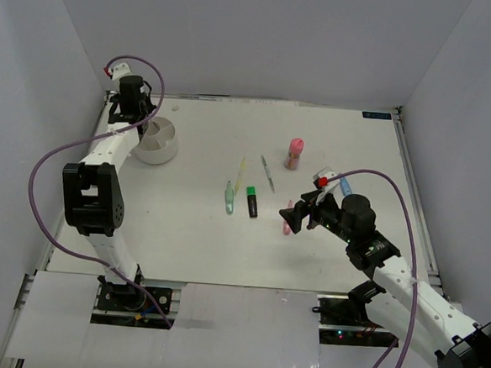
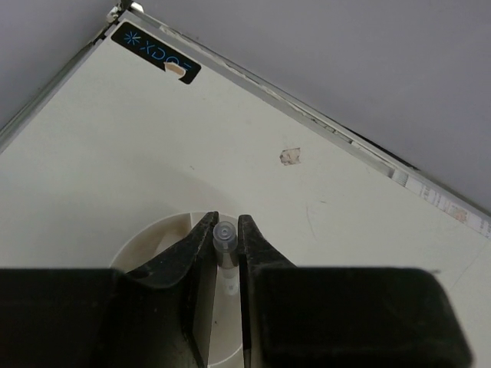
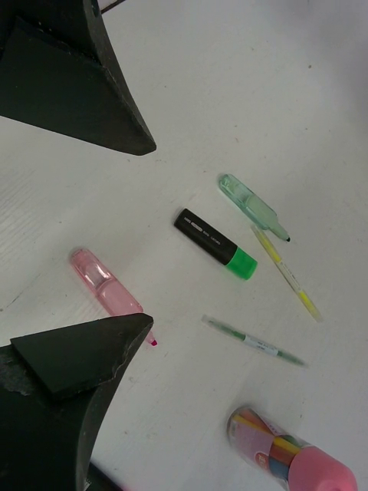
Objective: Sort the stationery into containers
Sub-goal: Place the pen in the storage box.
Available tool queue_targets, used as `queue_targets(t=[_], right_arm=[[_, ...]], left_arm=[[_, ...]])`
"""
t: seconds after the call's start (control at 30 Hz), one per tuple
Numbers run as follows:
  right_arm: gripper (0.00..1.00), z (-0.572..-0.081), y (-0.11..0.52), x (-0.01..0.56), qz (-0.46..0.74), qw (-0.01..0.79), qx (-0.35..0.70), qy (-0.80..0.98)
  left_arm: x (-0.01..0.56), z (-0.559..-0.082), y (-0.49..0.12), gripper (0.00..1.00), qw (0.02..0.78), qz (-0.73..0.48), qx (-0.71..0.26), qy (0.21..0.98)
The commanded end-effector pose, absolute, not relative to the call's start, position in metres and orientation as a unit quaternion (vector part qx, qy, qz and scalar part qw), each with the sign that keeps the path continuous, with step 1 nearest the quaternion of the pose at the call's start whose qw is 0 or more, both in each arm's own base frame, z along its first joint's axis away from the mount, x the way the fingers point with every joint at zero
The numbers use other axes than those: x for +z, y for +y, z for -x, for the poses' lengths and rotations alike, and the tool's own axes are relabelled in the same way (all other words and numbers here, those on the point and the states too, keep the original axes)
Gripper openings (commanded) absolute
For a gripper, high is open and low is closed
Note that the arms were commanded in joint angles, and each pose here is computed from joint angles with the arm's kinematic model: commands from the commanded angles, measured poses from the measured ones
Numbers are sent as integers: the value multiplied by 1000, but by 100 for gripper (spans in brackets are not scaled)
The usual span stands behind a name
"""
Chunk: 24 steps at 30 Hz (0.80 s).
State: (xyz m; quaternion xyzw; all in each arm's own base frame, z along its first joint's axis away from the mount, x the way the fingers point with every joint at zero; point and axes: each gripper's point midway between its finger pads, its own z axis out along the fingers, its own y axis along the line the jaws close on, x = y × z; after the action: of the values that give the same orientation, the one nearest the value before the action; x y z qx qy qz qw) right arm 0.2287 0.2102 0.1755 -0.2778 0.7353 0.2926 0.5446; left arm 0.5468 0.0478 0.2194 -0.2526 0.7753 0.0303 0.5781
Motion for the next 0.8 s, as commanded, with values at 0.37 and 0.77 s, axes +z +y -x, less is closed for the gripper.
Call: queue_targets(t=[0.37, 0.77], right_arm=[[90, -232, 216, 184, 291, 558, 298, 718], [90, -230, 217, 183, 294, 556, 301, 717]], left_arm=[[310, -530, 69, 21, 638, 246, 40, 728], [329, -544, 44, 24, 663, 218, -31, 716]])
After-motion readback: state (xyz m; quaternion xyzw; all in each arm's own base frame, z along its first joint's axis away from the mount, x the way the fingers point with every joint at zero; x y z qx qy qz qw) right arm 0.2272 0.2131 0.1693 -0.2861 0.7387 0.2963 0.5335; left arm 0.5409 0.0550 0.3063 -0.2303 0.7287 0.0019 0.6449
